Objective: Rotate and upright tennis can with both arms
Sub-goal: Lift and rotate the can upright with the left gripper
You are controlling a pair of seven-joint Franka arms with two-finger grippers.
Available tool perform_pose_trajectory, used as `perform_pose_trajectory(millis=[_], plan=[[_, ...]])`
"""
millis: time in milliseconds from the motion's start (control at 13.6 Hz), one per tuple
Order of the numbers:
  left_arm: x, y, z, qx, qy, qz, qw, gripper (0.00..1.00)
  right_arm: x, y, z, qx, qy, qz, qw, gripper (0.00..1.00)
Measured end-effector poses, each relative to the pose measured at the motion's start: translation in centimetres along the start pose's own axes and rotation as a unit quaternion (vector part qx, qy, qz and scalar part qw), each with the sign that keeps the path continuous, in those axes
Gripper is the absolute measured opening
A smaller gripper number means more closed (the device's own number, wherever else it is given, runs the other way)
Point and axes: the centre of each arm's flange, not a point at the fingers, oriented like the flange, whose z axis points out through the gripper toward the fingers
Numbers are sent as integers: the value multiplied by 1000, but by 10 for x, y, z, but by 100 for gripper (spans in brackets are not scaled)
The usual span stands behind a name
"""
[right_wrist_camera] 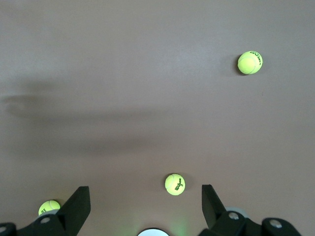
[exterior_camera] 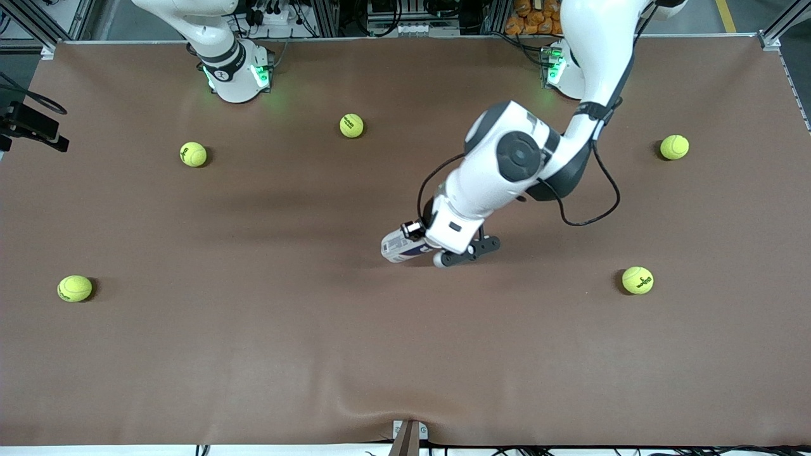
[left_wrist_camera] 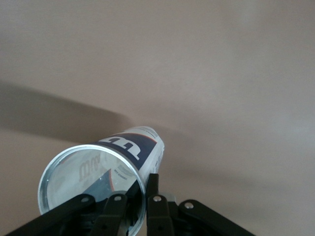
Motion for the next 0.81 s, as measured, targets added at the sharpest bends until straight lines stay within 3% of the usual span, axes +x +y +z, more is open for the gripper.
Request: perform_pose_trajectory(millis=[221, 809], plan=[[-33, 17, 2, 48, 38, 0, 998, 5, 0, 1, 0, 0, 0, 1, 1000, 100], [-89, 29, 54, 148, 77, -3, 986, 5, 0, 5, 1, 0, -1, 5, 1000, 100]])
